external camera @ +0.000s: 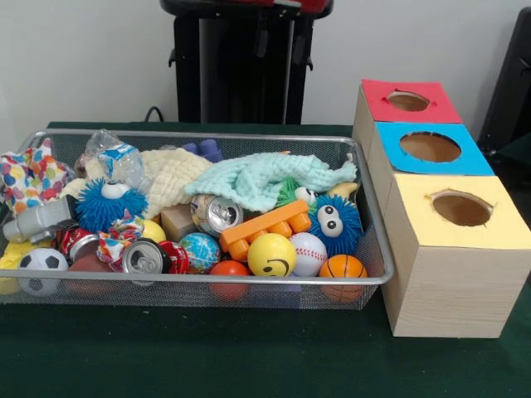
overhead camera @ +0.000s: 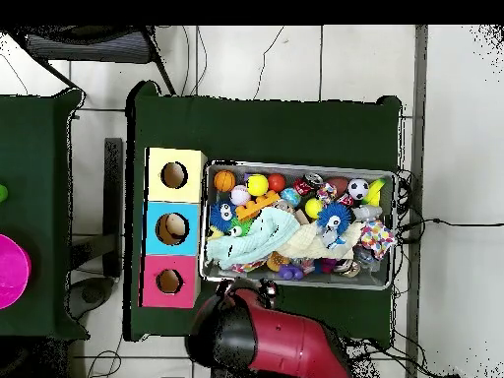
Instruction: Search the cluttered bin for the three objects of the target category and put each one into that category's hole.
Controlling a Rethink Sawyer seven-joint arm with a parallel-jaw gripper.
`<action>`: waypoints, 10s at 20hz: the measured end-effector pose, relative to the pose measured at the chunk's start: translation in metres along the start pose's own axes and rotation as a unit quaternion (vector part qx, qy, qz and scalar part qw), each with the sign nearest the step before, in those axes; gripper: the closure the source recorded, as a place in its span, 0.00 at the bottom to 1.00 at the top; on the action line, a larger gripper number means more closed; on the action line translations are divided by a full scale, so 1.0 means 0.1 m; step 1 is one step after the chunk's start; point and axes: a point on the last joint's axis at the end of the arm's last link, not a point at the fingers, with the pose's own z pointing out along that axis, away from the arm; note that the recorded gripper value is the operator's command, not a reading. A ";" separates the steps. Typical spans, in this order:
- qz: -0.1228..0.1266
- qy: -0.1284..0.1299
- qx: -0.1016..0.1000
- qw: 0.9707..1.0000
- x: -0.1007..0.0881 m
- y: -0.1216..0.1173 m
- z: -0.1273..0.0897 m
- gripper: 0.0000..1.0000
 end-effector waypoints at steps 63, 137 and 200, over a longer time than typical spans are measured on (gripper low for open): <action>-0.276 -0.058 -0.150 0.948 -1.35 -2.06 1.26 0.00; -0.263 0.038 -0.076 0.961 -0.41 -1.43 0.89 1.00; -0.010 -0.010 -0.095 0.995 -0.25 1.53 0.09 1.00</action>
